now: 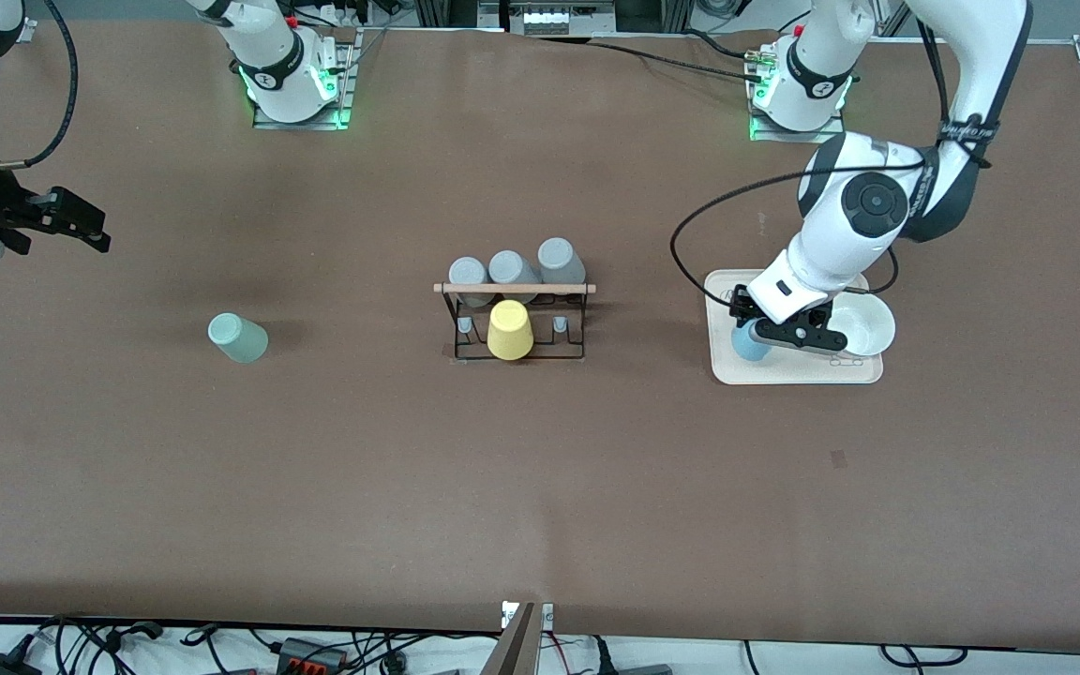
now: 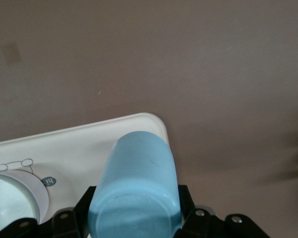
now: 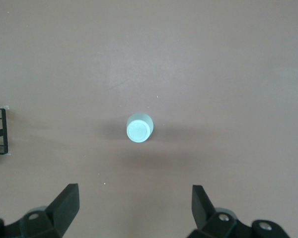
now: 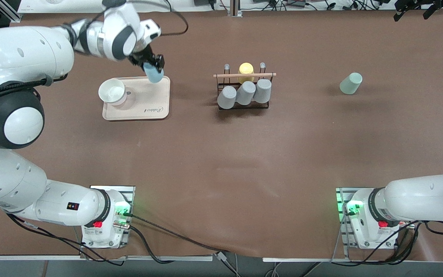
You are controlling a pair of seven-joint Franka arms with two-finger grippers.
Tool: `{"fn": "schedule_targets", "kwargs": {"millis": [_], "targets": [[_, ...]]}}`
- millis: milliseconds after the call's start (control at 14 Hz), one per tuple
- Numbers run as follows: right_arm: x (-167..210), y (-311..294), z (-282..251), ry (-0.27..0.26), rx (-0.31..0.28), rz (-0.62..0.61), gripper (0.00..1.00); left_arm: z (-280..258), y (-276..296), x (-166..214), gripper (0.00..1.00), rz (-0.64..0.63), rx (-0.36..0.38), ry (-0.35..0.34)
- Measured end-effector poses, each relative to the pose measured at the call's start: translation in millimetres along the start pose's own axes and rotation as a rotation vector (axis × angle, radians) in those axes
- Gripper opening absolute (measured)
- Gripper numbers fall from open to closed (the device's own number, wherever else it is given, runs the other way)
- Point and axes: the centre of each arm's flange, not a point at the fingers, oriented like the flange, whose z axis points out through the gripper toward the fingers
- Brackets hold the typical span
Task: Hang scattered cups on rack with three cups
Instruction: 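Carry the light blue cup to the rack beside the yellow cup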
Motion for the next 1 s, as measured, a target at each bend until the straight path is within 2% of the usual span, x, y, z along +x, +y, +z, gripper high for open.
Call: {"fn": "schedule_targets", "kwargs": {"millis": [143, 286, 571, 1000], "targets": [[0.0, -0.2, 0.0, 0.000, 0.000, 0.000, 1.00, -49.9, 48.8, 19.7, 0.69, -0.035, -0.004, -0.011], [0.0, -0.2, -0.1, 0.000, 0.000, 0.000, 1.00, -70.8, 109.5, 32.0, 0.69, -0.100, -0.026, 0.014], [0.2, -0.2, 0.2, 0.000, 0.000, 0.000, 1.00, -50.3, 213.4, 35.5, 0.69, -0.260, -0.062, 0.008], [1.0, -0.2, 2.3, -0.004, 0.000, 0.000, 1.00, -22.1, 250.2, 40.8, 0.69, -0.277, -0.074, -0.007]]}}
